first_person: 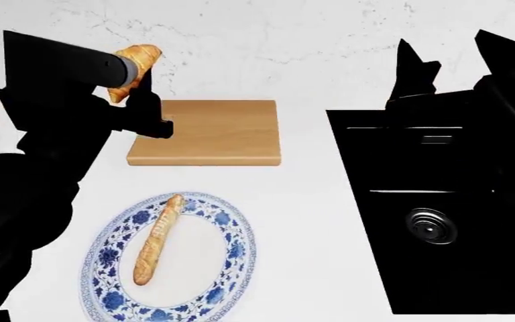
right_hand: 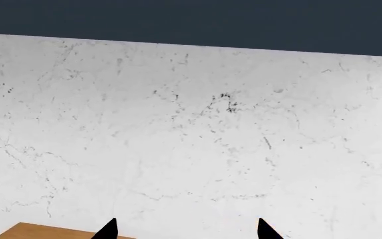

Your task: From the different types of pastries on the counter, select a croissant and place it on the cutting board. Then retrieve a jar of jam from the cabinet and place it alongside the croissant on the cutting board.

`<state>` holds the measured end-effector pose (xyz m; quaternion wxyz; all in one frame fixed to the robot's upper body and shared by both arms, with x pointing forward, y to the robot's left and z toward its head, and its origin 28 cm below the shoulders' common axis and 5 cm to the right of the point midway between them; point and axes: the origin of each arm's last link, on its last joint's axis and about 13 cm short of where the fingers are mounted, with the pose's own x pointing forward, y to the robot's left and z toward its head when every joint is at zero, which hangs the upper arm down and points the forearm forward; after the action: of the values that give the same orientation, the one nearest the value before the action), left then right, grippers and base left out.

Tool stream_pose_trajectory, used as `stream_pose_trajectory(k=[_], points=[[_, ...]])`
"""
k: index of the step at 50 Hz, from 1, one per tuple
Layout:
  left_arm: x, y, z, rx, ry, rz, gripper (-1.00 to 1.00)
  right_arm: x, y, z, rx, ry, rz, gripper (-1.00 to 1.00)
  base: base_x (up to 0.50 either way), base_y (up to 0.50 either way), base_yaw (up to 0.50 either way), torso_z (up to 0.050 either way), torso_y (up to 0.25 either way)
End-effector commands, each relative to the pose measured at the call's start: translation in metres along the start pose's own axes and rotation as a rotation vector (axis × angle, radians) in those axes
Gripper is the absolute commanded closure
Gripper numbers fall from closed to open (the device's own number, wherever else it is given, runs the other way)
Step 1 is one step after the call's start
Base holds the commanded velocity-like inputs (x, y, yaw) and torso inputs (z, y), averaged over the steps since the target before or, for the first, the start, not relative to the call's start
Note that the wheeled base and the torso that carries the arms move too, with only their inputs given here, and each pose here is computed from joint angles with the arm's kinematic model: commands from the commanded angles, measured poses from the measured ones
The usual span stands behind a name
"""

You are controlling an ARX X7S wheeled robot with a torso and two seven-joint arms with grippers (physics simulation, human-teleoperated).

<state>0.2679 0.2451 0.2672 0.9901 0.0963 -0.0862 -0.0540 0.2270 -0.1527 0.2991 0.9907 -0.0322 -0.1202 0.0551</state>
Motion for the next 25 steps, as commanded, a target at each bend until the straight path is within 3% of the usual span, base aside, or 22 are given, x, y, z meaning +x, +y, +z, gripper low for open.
stream_pose_trajectory(k=[1,11,25], points=[[-0.003,0.000,0.005,-0.004,-0.016,0.010,1.00,-0.001,0.001,0.002,0.008,-0.017,0.007,-1.00,0.00,-0.14,0.00,0.000,0.000],[-0.005,0.000,0.009,0.009,-0.016,0.003,1.00,-0.001,0.002,0.007,-0.005,-0.025,0.013,-1.00,0.14,-0.36,0.00,0.000,0.000],[-0.006,0.002,0.012,0.014,-0.016,0.009,1.00,-0.002,0.004,0.016,-0.026,-0.045,0.023,-1.00,0.16,0.00,0.00,0.000,0.000]])
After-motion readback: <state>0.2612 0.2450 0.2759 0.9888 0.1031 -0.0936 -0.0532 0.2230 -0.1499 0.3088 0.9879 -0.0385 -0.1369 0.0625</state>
